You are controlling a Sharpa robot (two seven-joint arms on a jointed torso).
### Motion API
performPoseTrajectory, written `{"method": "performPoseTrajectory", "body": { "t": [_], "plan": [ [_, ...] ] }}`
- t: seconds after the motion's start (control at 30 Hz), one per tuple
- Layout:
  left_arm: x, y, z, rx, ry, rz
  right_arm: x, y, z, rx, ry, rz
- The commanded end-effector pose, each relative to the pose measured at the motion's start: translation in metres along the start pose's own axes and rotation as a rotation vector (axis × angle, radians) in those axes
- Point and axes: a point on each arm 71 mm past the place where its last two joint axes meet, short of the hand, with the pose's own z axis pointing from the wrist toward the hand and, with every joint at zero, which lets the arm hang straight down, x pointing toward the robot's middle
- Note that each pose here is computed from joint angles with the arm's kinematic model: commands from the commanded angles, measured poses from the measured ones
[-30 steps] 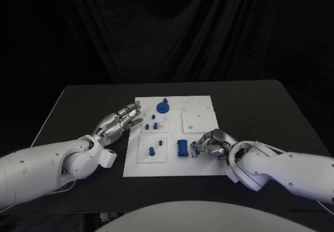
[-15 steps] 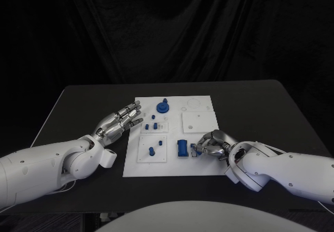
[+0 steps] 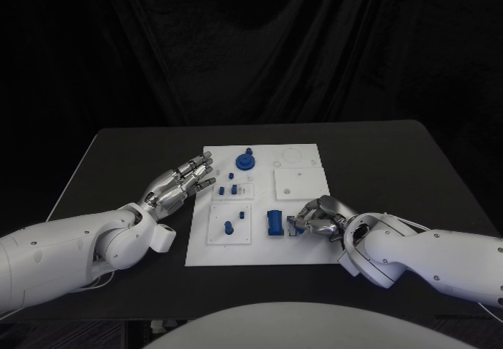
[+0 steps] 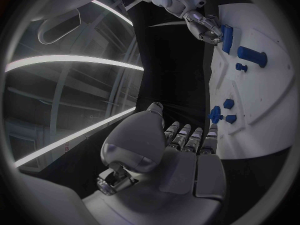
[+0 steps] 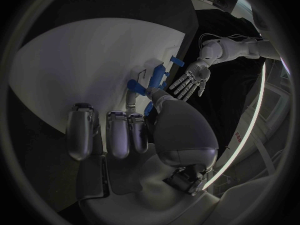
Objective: Assemble the parts on the task board
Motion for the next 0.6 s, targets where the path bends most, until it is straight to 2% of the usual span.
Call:
{"method": "performPoseTrajectory", "body": {
  "t": [0.03,0.6],
  "plan": [
    [0.0019,-0.0021,-0.0002,0.039,0.015,-0.011,0.0016,-0.0013,0.0001,0.017,0.004,-0.009],
    [0.0025,-0.0014,0.0002,0.034,0.020,-0.016,0.0016,0.0009,0.0014,0.006,-0.010,-0.011]
  ]
}}
